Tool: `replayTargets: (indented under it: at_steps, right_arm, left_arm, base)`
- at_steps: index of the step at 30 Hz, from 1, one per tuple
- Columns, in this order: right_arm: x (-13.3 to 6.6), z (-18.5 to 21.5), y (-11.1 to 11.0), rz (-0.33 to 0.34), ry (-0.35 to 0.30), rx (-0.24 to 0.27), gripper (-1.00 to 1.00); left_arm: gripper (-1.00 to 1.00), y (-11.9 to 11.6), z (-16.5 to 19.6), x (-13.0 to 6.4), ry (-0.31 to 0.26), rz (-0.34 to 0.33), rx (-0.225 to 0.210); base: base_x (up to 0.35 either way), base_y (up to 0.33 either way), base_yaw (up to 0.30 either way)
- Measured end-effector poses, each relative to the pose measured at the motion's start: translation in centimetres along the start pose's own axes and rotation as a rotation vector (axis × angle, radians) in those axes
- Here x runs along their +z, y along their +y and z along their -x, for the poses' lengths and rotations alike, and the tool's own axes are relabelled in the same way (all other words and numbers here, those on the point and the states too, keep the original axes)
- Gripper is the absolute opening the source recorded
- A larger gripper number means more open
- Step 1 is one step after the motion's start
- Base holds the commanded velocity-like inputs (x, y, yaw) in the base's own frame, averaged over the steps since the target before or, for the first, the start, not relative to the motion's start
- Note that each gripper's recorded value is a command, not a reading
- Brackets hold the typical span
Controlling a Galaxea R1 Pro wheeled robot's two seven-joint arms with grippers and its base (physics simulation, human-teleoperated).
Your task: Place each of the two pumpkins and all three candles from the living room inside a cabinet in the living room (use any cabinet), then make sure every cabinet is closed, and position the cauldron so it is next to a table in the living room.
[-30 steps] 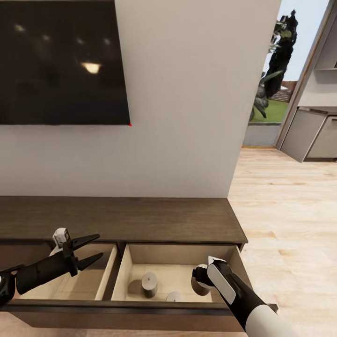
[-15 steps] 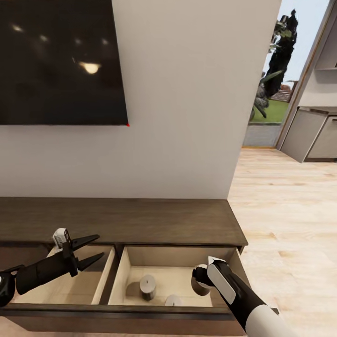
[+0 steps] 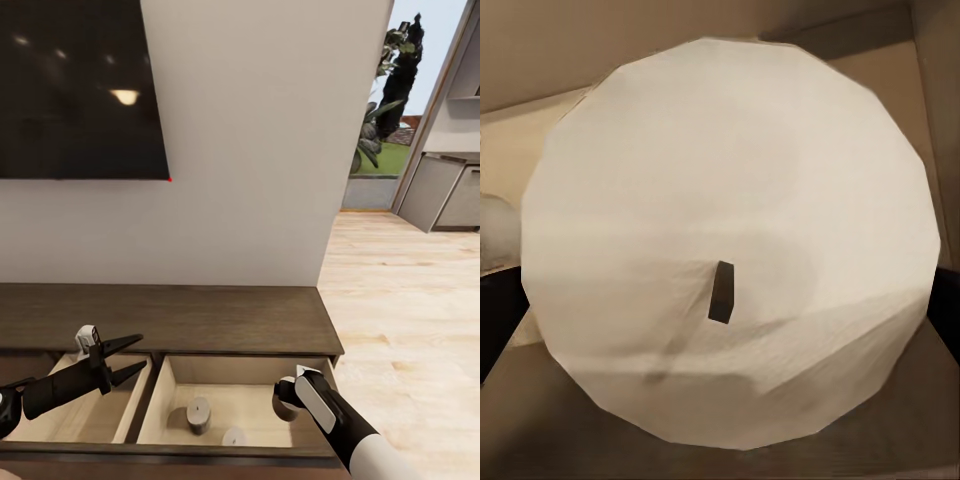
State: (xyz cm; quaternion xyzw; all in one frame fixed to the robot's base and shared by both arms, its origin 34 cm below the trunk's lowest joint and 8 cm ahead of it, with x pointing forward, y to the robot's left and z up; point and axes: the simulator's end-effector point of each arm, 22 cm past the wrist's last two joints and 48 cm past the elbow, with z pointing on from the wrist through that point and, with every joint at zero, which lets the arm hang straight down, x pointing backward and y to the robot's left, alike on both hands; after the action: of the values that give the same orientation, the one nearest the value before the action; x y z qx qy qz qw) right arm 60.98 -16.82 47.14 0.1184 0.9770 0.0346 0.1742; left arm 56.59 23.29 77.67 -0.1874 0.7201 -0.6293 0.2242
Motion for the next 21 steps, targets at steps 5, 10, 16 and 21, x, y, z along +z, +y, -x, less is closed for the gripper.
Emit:
replayTargets:
  at_steps: [5, 10, 16, 21]
  right_arm:
    - [0.02, -0.02, 0.05, 0.001, 0.000, 0.000, -1.00]
    - [0.04, -0.02, 0.00, 0.000, 0.001, 0.000, -1.00]
    - [0.02, -0.05, 0.02, 0.000, 0.001, -0.001, -1.00]
    - [0.05, -0.06, 0.02, 0.000, 0.002, 0.000, -1.00]
  left_arm:
    - [1.00, 0.07, 0.02, 0.01, 0.000, 0.002, 0.000]
    - [1.00, 0.10, 0.03, 0.00, 0.000, 0.002, 0.000]
    - [1.00, 0.09, 0.03, -0.01, -0.001, 0.002, 0.000]
    - [1.00, 0.09, 0.06, -0.02, -0.001, 0.002, 0.000]
  base:
    - [0.043, -0.001, 0.000]
    - [0.007, 0.000, 0.000]
    - [0.094, -0.018, 0.000]
    - [0.027, -0.009, 0.000]
